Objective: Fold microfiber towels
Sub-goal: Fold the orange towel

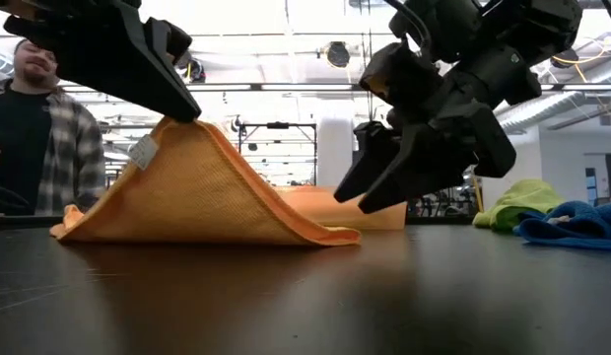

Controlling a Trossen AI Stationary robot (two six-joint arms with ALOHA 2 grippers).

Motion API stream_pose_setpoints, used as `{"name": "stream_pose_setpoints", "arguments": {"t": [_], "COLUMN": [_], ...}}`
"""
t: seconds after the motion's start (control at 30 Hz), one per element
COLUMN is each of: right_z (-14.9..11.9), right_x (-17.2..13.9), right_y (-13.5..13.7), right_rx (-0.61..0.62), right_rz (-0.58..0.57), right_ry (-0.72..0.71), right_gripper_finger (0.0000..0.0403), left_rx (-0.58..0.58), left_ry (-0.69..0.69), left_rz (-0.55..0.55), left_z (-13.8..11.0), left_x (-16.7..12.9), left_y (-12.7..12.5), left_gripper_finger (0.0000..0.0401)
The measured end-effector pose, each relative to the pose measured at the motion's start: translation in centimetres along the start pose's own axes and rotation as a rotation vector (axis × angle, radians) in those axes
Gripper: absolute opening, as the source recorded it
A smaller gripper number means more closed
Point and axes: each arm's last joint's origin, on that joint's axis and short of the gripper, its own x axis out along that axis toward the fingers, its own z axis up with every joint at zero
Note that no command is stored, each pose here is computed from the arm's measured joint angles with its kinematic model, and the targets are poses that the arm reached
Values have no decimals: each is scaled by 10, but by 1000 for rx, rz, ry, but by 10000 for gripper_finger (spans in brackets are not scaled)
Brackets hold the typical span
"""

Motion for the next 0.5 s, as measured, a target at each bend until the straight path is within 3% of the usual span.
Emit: {"name": "stream_pose_setpoints", "arguments": {"t": [0.23,0.5], "right_z": [-17,-29], "right_x": [0,10], "right_y": [2,12], "right_rx": [8,-71], "right_rz": [-9,-9], "right_ry": [-55,-135], "right_gripper_finger": [261,260], "left_rx": [-17,-21], "left_ry": [12,9], "left_rz": [2,4], "left_z": [-1,-1], "left_x": [0,0], "left_y": [0,0], "left_gripper_finger": [0,0]}}
